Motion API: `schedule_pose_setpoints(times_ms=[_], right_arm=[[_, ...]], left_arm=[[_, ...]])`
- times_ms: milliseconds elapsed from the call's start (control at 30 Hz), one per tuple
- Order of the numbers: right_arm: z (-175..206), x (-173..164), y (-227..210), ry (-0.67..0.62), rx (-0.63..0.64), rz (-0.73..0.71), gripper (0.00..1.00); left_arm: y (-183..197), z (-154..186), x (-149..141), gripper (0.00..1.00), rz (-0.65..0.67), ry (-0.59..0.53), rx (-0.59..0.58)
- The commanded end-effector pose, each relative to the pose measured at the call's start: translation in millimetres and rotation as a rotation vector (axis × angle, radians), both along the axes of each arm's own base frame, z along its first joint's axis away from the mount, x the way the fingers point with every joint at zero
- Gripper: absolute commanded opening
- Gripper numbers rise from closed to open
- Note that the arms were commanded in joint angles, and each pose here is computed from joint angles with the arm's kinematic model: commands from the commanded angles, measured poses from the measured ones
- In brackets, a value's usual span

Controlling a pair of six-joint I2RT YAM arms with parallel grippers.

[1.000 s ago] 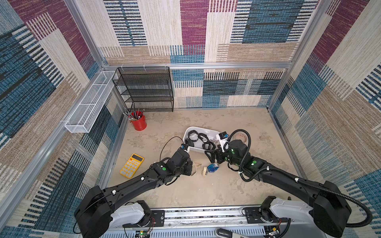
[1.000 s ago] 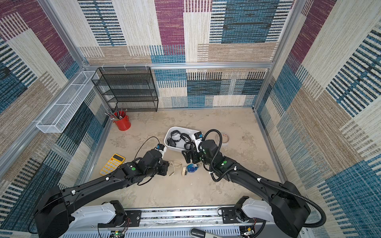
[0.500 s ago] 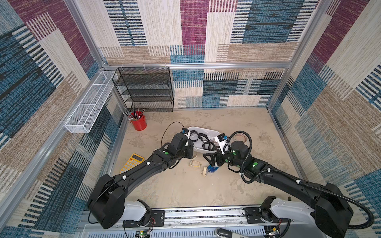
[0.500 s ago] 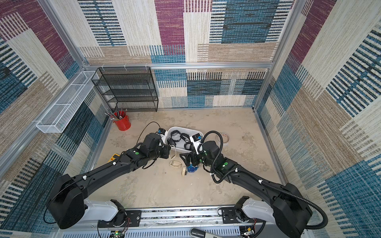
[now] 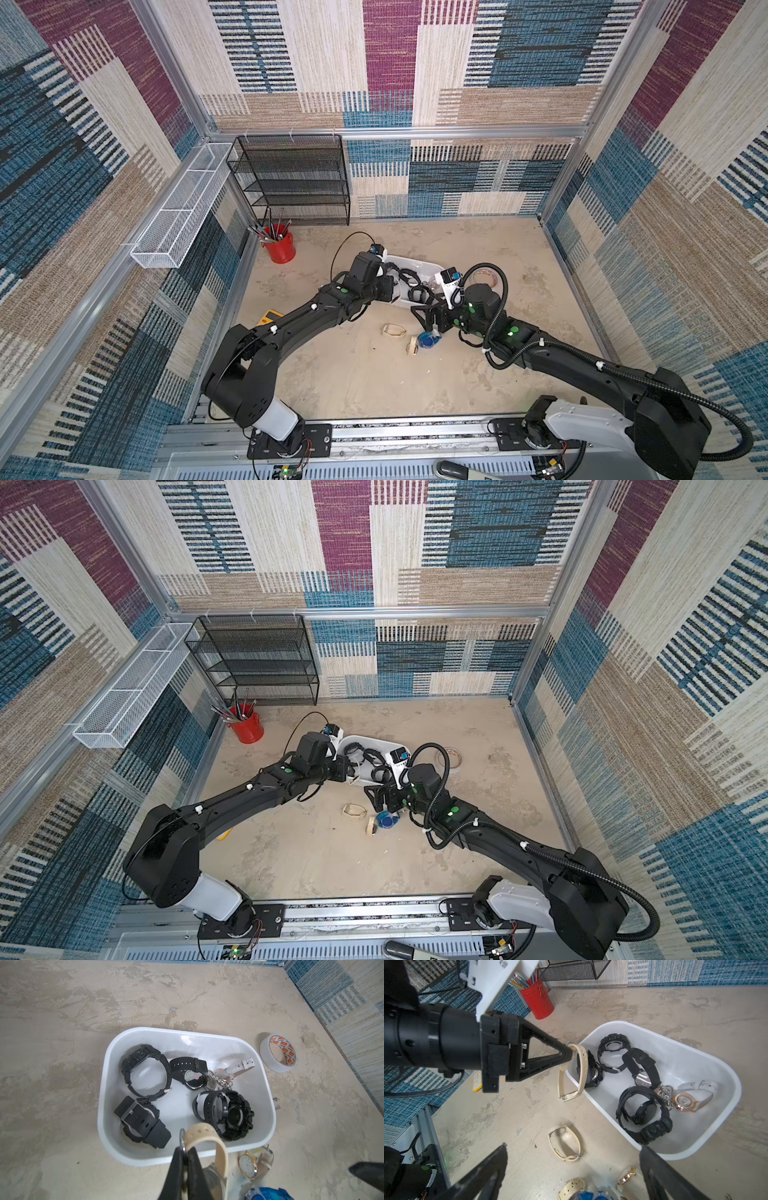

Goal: Put the watch into the storage box
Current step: Place the watch in the storage box.

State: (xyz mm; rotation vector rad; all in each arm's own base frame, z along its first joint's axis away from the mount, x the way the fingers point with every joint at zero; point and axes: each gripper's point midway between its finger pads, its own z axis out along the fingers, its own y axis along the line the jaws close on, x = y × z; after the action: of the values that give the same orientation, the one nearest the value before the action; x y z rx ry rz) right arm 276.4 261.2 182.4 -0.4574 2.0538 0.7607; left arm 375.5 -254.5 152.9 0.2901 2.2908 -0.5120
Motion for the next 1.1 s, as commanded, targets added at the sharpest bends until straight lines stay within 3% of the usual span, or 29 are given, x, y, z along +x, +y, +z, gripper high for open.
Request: schedule_pose_setpoints(times_ms=[0, 500, 900, 1000, 1067], right_arm=[[9, 8, -1, -0.012, 0.034, -0.051, 1.0], [4, 9, -5, 0.008, 0.04, -0.078, 1.0], [0, 11, -4, 0.014, 0.023, -0.083, 1.0], [2, 13, -5, 0.01, 0.024, -0.088, 1.0], [3, 13, -5, 0.009, 0.025, -0.093, 1.0]], left_arm=[[-9, 5, 13, 0.0, -0.009, -0.028, -0.037], [-7, -31, 43, 0.0, 0.035, 0.025, -0.002], [-12, -47, 44, 0.0, 0.033, 0.089, -0.025], [-11, -42, 44, 0.1, 0.032, 0.079, -0.031], [-10, -37, 43, 0.22, 0.032, 0.067, -0.039]])
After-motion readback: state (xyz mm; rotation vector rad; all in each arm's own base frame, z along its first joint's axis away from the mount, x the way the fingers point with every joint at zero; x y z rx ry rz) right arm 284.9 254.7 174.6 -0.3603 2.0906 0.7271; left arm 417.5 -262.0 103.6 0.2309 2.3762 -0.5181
